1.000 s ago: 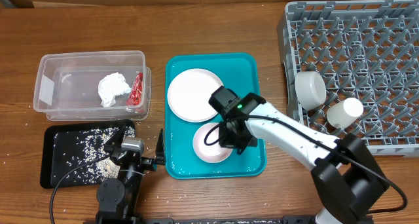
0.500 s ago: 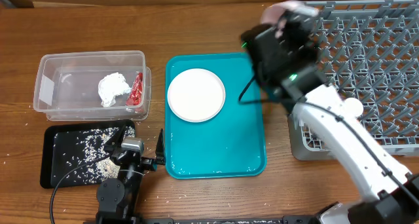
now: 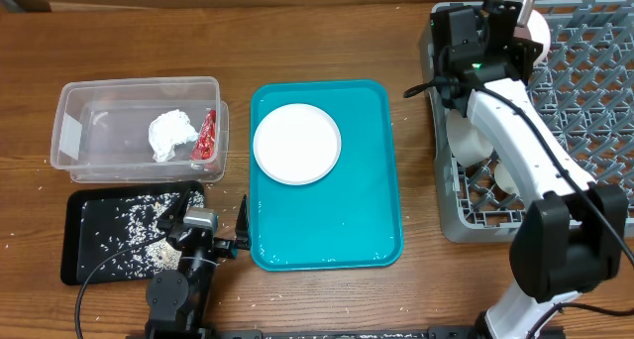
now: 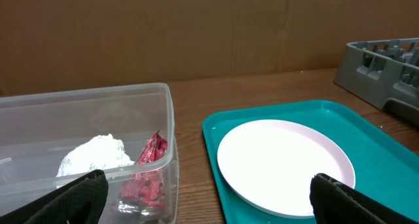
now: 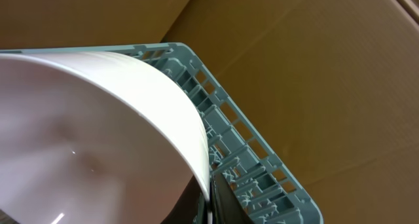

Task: Sort waste into correct bins and load items into the dishwasher
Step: 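Carry the small plate with the right gripper and stand it in the rack, then grasp the large white plate on the teal tray with the right gripper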

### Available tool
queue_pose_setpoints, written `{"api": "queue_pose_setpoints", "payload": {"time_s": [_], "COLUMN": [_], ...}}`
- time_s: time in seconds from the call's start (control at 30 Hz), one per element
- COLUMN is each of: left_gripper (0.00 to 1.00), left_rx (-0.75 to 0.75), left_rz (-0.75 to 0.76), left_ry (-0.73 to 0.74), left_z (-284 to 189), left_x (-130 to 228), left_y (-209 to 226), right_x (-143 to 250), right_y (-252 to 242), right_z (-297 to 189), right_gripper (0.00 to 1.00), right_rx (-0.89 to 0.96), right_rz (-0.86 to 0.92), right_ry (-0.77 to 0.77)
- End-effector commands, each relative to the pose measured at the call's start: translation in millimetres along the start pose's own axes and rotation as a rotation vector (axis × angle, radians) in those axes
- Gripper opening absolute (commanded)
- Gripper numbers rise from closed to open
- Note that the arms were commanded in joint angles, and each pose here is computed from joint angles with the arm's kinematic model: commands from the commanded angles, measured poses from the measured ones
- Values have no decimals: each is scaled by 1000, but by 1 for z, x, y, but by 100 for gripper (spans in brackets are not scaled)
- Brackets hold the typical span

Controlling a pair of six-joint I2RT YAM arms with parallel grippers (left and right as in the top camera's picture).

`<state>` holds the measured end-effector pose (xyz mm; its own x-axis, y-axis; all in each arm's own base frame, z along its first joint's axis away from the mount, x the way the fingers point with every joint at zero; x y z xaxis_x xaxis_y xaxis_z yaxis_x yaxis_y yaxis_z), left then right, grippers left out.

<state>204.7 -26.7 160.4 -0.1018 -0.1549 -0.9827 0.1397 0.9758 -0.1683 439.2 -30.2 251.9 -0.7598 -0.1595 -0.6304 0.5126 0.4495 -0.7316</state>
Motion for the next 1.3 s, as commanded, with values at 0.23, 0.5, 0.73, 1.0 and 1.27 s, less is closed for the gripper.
{"api": "queue_pose_setpoints", "payload": {"time_s": [0.23, 0.5, 0.73, 1.0, 1.27], "left_gripper": [100, 100, 100, 100, 100], "left_rx": [-13, -13, -13, -13, -13], "left_rz": [12, 12, 12, 12, 12], "left_ry": [-8, -8, -8, -8, -8], "left_z": [0, 0, 0, 0, 0], "left_x": [0, 0, 0, 0, 0], "left_y": [2, 2, 2, 2, 2], "right_x": [14, 26, 28, 32, 38], "right_y": [47, 66, 75, 82, 84], "right_z": [15, -8, -29, -51, -62], "right_gripper": [4, 4, 4, 29, 24], "right_rx": [-4, -37, -63, -87, -96], "right_rz": [-140, -278, -332, -401, -438], "right_ry": [24, 14, -15, -45, -49]}}
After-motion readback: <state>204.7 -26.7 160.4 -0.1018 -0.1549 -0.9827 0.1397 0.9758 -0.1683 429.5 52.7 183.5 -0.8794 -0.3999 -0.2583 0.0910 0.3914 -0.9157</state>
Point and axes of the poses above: each gripper's point midway between its finger pads, its own z axis out along the fingers, its own y axis along the line the jaws close on, x = y × z, the point moved 4 cm from there along -z, back along the fingers, and after that the axes turned 10 degrees about -z, right-handed, at the moved point
